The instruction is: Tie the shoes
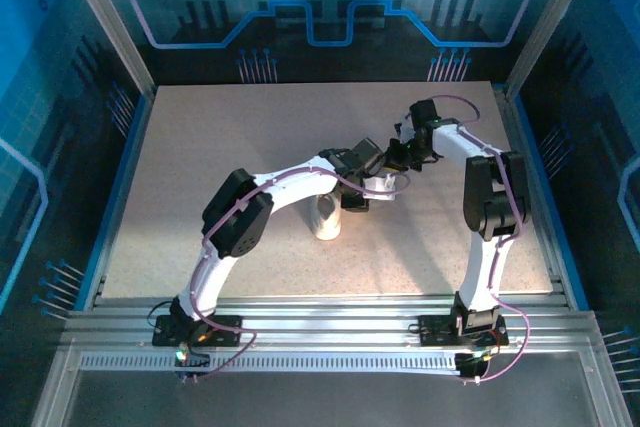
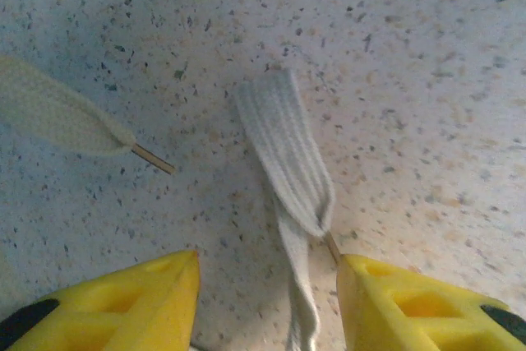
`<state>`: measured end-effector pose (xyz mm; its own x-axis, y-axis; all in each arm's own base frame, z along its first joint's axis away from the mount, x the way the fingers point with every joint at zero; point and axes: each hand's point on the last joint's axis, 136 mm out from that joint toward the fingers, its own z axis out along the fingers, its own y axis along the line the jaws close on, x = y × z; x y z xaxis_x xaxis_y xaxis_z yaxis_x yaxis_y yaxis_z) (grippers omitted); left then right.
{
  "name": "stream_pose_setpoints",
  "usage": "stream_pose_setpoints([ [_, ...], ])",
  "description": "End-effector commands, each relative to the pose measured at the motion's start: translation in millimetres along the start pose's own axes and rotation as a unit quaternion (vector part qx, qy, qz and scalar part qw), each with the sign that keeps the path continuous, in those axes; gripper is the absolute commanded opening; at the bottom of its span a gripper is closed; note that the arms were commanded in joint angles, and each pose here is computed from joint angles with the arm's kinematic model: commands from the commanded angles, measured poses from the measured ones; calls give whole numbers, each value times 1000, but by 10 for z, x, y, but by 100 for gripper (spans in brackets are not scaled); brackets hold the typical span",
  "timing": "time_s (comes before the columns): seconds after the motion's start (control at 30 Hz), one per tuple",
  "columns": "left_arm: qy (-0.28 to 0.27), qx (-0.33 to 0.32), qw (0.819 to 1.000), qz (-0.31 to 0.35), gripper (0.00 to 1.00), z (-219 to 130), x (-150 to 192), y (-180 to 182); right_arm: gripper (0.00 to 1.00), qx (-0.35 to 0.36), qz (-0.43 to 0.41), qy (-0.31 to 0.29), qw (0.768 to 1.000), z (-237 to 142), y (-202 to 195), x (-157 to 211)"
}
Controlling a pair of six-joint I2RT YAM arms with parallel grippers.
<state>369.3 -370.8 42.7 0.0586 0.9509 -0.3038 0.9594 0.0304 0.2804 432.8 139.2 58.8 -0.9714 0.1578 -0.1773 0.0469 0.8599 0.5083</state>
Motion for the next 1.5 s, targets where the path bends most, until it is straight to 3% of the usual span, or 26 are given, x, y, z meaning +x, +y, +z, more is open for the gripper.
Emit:
stream_pose_setpoints([
  [0.0,1,-4,1000,21,50,108,-45,58,0,-16,3,9,1000,-26,6,-31],
  [0.33,16,46,998,41,49,303,58,-185,0,-27,7,2,1000,-102,4,-84],
  [0.37,18,51,998,42,46,307,71,-206,0,-28,6,0,1000,-115,7,-90],
  [0.47,27,51,998,30,9,233,72,-173,0,-33,6,-5,999,-174,53,-97],
  [0.53,18,45,999,9,0,90,39,-84,0,-43,6,-13,999,-236,107,-97],
  [0.7,-40,25,998,-33,0,-429,-96,151,0,-79,6,-54,995,-484,311,-129],
  [1.0,-92,-25,995,-25,0,-1109,-268,339,0,-101,14,-80,992,-665,450,-119],
  [1.27,-133,-40,988,-68,0,-1375,-256,510,0,-134,18,-121,984,-848,647,-50],
  [1.47,-142,-23,990,-8,0,-1240,-357,257,0,-128,28,-116,985,-830,663,-61],
])
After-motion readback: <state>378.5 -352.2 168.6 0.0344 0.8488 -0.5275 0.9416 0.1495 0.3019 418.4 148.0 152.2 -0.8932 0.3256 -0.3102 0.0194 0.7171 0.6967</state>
